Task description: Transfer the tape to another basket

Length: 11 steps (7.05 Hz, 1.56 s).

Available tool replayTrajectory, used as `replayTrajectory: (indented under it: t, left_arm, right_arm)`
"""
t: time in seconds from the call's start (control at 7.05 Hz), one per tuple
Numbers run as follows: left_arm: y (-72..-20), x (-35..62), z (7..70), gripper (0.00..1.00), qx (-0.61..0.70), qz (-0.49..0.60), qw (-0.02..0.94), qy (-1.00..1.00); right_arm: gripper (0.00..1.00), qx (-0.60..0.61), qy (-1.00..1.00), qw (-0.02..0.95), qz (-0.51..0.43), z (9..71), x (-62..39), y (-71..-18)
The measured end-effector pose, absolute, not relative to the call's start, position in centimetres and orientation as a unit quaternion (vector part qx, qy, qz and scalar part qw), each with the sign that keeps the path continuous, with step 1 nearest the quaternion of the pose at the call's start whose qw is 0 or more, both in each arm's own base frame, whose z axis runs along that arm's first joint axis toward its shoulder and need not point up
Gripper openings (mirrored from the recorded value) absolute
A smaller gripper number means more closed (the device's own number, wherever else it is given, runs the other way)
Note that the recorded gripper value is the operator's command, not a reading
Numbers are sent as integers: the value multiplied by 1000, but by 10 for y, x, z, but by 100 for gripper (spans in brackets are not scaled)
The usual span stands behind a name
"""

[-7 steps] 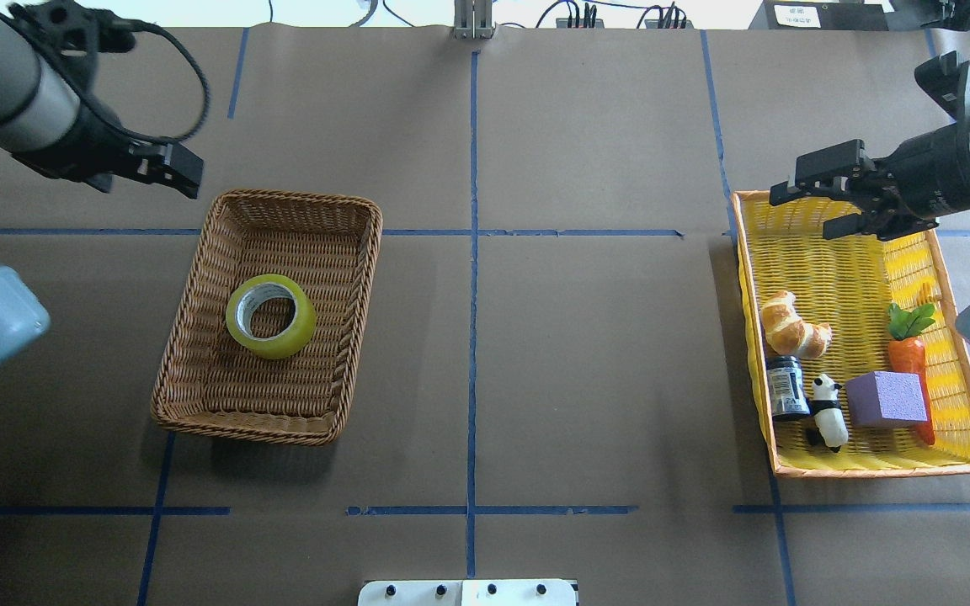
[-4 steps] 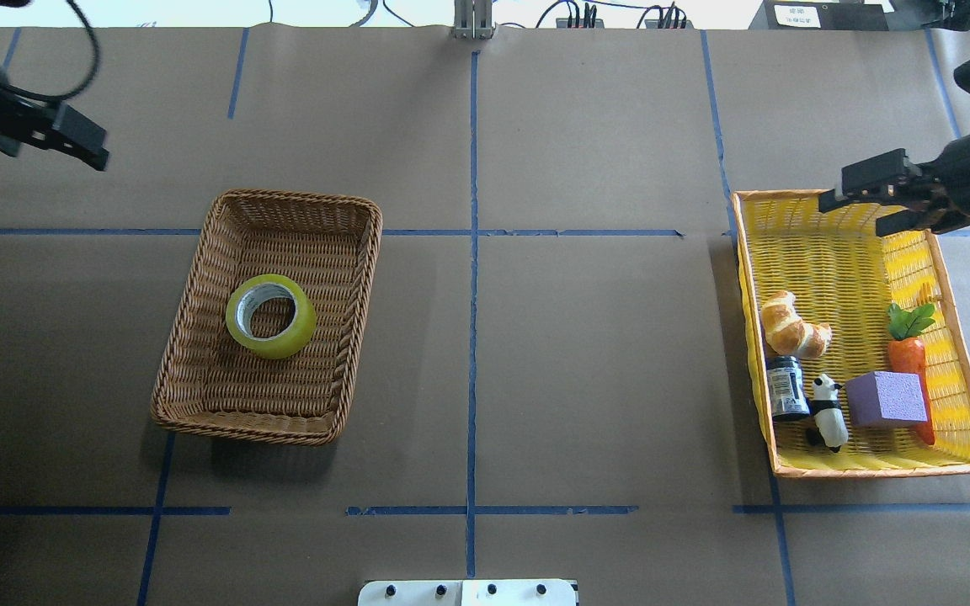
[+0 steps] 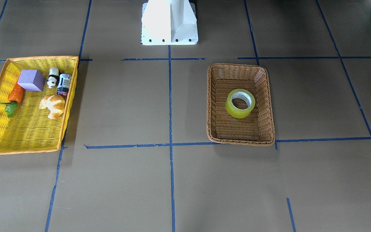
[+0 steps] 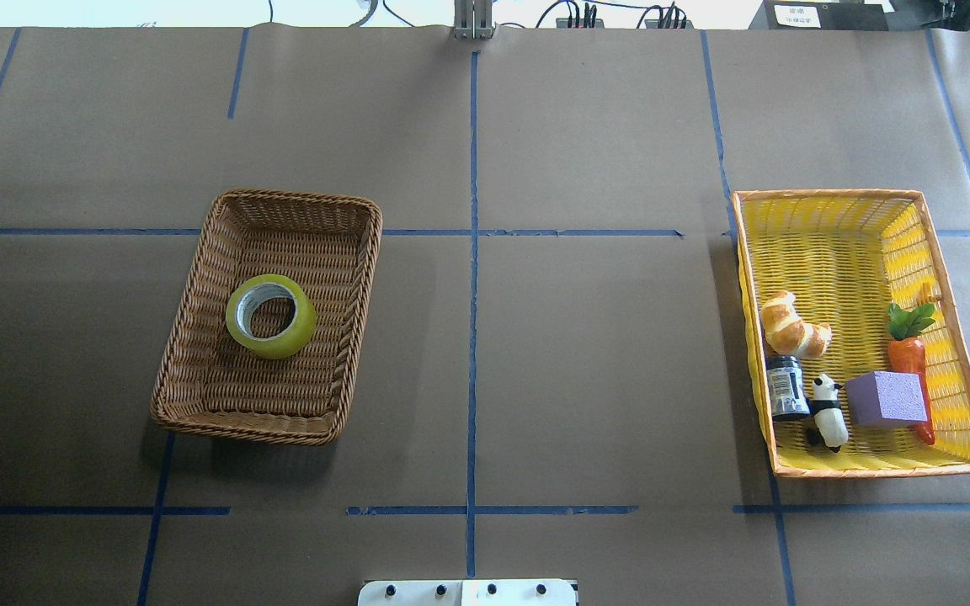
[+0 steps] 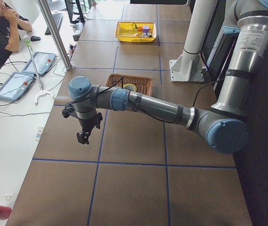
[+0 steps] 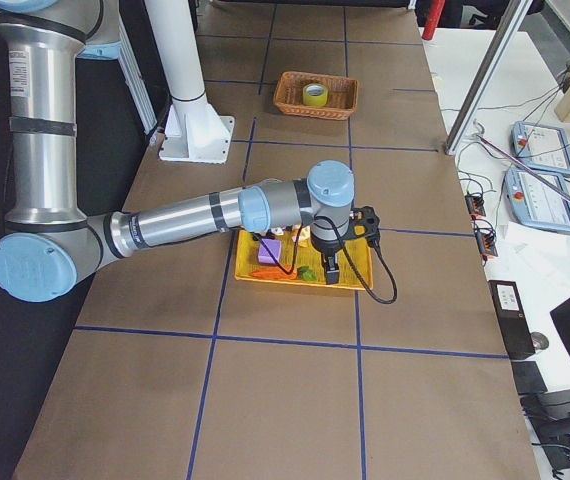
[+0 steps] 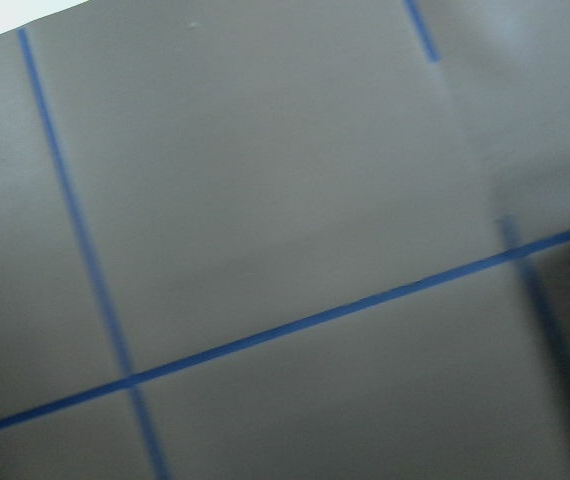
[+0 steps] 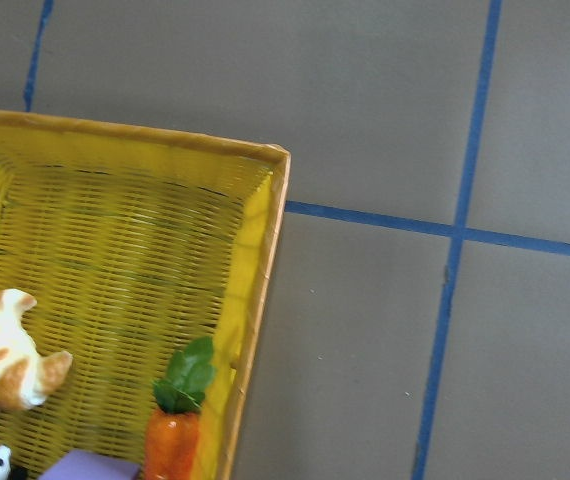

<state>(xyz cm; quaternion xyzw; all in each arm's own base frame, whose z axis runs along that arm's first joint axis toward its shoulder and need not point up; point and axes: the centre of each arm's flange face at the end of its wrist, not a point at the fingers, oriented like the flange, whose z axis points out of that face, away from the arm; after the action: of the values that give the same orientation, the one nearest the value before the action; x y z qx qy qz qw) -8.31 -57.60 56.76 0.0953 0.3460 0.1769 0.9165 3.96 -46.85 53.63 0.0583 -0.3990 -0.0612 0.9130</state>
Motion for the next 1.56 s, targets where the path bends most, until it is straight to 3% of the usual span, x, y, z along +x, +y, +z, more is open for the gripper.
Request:
replayTrajectory:
  t: [0.43, 0.85, 1.56]
  left_arm:
    - [-538, -117, 617, 100, 43, 140, 915, 377]
    - [-503, -100, 601, 100, -2, 42, 919, 391]
    - [-483, -93, 632, 100, -13, 29, 918, 395]
  right_arm:
    - [100, 33, -389, 919, -57, 558, 63, -452]
    - [100, 16, -380, 923, -53, 576, 66, -442]
    - [100, 3, -360, 931, -61, 587, 59, -441]
